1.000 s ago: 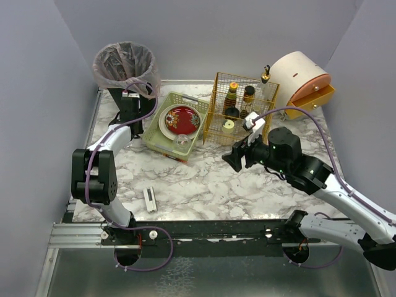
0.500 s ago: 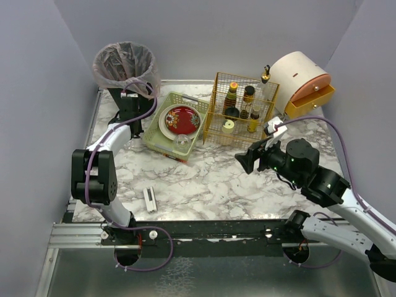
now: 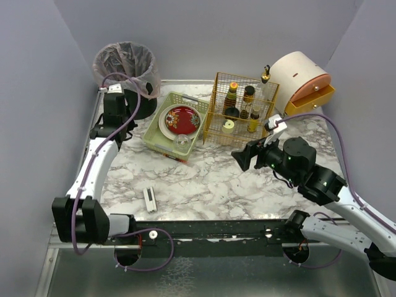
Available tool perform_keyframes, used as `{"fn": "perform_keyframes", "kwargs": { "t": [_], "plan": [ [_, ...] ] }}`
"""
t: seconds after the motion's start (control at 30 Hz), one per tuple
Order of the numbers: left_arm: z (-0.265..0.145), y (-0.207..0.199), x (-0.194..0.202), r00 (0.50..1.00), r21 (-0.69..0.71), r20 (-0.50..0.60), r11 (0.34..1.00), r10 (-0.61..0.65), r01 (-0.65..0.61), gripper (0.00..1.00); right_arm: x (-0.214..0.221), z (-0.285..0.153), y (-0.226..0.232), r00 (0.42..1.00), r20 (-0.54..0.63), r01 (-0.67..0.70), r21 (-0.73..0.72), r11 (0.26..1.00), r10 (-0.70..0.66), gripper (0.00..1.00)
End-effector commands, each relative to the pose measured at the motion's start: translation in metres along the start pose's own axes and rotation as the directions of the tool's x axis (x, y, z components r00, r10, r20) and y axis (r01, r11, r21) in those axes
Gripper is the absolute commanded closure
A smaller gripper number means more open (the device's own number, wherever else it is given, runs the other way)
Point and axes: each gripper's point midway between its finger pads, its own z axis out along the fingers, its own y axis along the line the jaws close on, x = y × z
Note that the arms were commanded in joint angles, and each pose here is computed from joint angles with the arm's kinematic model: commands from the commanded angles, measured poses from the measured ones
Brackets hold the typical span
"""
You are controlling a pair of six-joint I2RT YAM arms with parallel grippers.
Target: Clear the kitchen counter
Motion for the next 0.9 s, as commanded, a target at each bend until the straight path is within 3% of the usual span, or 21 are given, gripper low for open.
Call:
{"fn": "perform_keyframes", "kwargs": {
  "t": [0.0, 0.23, 0.47, 0.7, 0.87],
  "plan": [
    [-0.041, -0.015, -0.006, 0.994, 0.114, 0.015, 0.988, -0.11, 0.108, 1.0, -0.002, 0.009, 0.013, 0.996, 0.017, -0.081, -0.043, 0.996, 0.082, 0.15],
    [-0.111, -0.042, -0.032, 0.973, 0.327, 0.062, 0.925, -0.223, 0.192, 1.0, -0.01, 0.022, 0.031, 0.978, 0.04, -0.201, -0.111, 0.973, 0.206, 0.12],
    [-0.185, -0.081, -0.071, 0.941, 0.589, 0.072, 0.775, -0.33, 0.227, 1.0, -0.045, 0.042, 0.06, 0.925, 0.09, -0.342, -0.232, 0.911, 0.37, 0.04],
    [-0.254, -0.112, -0.119, 0.903, 0.79, 0.062, 0.574, -0.426, 0.217, 1.0, -0.11, 0.051, 0.097, 0.853, 0.134, -0.415, -0.41, 0.812, 0.504, 0.0],
    [-0.29, -0.135, -0.135, 0.884, 0.909, -0.016, 0.362, -0.467, 0.208, 1.0, -0.15, 0.055, 0.119, 0.846, 0.14, -0.388, -0.5, 0.774, 0.514, 0.0]
  ]
}}
